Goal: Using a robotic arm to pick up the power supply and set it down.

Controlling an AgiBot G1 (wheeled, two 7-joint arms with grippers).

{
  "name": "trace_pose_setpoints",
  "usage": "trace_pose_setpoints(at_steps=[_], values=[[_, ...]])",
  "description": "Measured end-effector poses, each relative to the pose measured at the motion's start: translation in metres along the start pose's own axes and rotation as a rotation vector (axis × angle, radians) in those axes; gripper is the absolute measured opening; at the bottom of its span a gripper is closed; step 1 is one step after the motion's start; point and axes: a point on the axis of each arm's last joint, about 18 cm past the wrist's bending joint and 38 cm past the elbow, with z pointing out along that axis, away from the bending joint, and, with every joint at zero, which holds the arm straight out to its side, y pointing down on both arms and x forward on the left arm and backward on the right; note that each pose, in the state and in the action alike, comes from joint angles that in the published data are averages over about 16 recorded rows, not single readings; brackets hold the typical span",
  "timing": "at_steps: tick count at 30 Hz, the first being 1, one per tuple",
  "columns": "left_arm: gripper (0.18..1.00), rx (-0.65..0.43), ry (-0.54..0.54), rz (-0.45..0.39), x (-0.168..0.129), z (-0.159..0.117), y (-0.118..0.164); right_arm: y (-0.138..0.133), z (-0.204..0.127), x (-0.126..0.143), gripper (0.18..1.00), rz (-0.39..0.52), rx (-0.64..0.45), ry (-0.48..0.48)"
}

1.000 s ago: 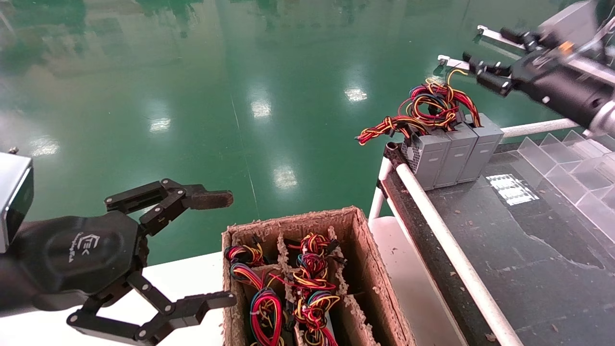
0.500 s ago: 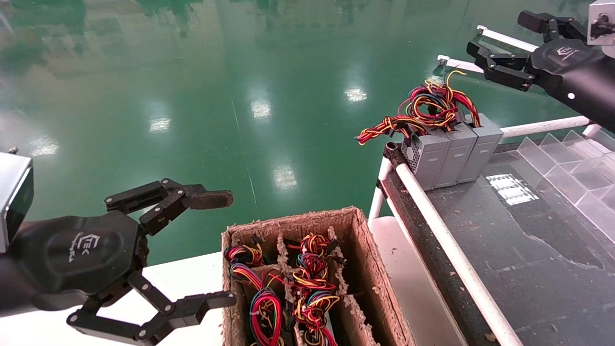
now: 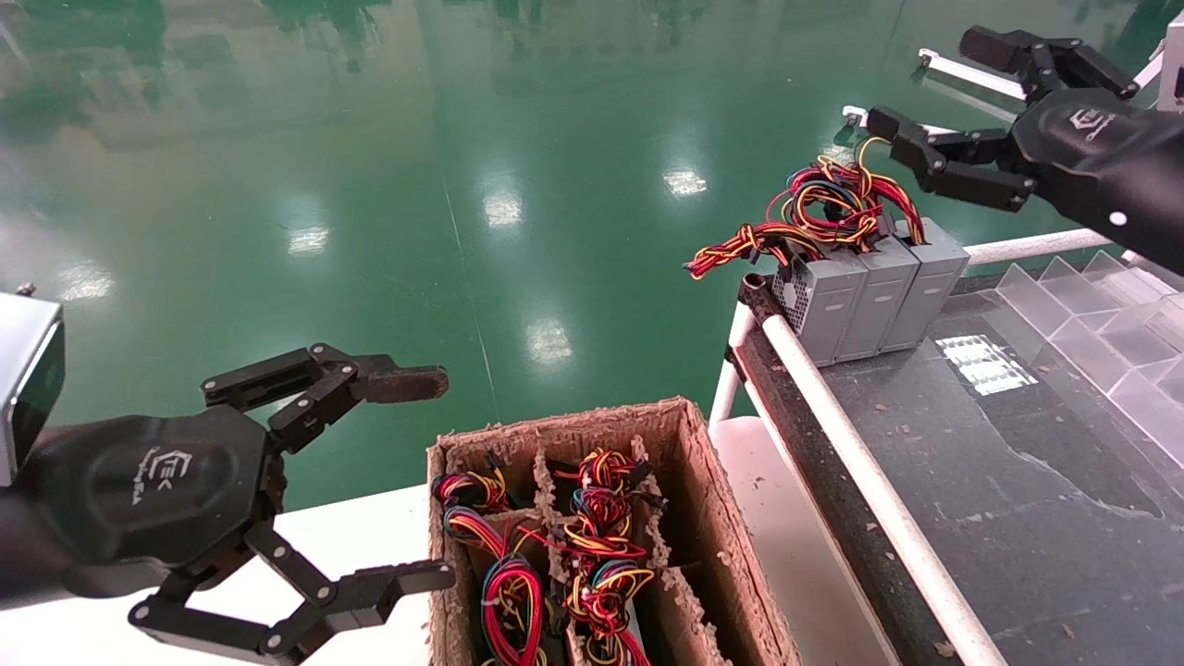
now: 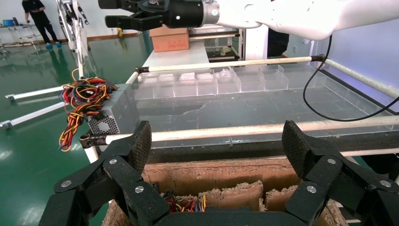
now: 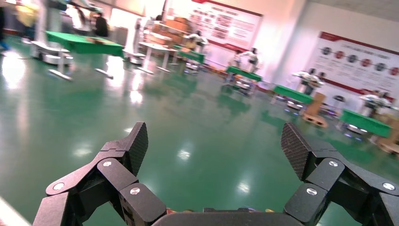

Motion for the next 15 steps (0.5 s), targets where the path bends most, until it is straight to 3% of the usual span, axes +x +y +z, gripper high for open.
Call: trace_pose_setpoints(at_steps=[15], values=[[1.001, 0.000, 0.000, 0.000, 0.000, 0.000, 0.000, -0.016, -0.016, -0.050, 1.001, 0.055, 0.016, -0.201]])
